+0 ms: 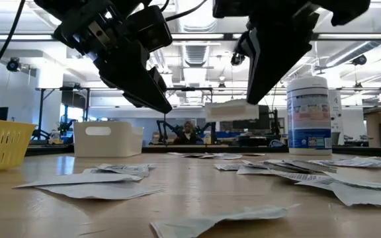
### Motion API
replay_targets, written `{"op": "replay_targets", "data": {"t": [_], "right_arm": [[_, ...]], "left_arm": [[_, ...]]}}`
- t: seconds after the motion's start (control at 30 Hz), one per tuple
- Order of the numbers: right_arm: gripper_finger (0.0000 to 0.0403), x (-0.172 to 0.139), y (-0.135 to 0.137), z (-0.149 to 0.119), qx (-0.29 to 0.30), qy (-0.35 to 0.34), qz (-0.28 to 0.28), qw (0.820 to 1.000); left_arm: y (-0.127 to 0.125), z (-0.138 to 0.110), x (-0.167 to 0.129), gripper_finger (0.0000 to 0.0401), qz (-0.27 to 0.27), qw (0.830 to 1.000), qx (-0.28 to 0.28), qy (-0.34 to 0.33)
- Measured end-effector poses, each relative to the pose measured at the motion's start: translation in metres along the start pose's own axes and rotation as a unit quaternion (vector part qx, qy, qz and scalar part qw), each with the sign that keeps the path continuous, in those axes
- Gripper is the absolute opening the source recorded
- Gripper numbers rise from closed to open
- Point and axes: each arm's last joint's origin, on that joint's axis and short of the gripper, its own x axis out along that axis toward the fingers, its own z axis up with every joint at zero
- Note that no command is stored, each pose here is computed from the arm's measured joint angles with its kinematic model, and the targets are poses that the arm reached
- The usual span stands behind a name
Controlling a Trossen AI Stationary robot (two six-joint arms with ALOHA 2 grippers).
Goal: Pick & Place First Aid Supplies
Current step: Put the green bandage into the yellow bin
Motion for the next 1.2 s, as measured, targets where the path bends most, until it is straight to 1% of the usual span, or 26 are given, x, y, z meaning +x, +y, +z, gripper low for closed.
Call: {"op": "replay_targets", "data": {"t": [0.17,0.33,0.43,0.57,0.83,1.2], "right_arm": [[0.0008,0.0,0.004,-0.001,0.051,-0.002,0.008,0.999],[0.0008,-0.001,0.007,0.004,0.107,-0.023,0.022,0.994],[0.0008,-0.001,0.008,0.006,0.128,-0.033,0.033,0.991],[0.0008,-0.001,0.009,0.008,0.152,-0.04,0.039,0.987],[0.0008,-0.002,0.011,0.014,0.163,-0.067,0.055,0.983],[0.0008,-0.002,0.011,0.016,0.169,-0.078,0.057,0.981]], "left_arm": [[0.0,0.0,0.0,0.0087,-0.002,1.0,0.003,0.0],[0.0,0.0,0.0,0.0087,-0.003,1.0,0.008,-0.001],[-0.001,0.001,0.0,0.0087,-0.004,1.0,0.01,-0.004],[-0.002,0.0,0.0,0.0087,-0.005,0.999,0.04,-0.003],[-0.01,0.005,0.001,0.0087,-0.017,0.996,0.076,-0.033],[-0.012,0.006,0.001,0.0087,-0.019,0.996,0.076,-0.036]]}}
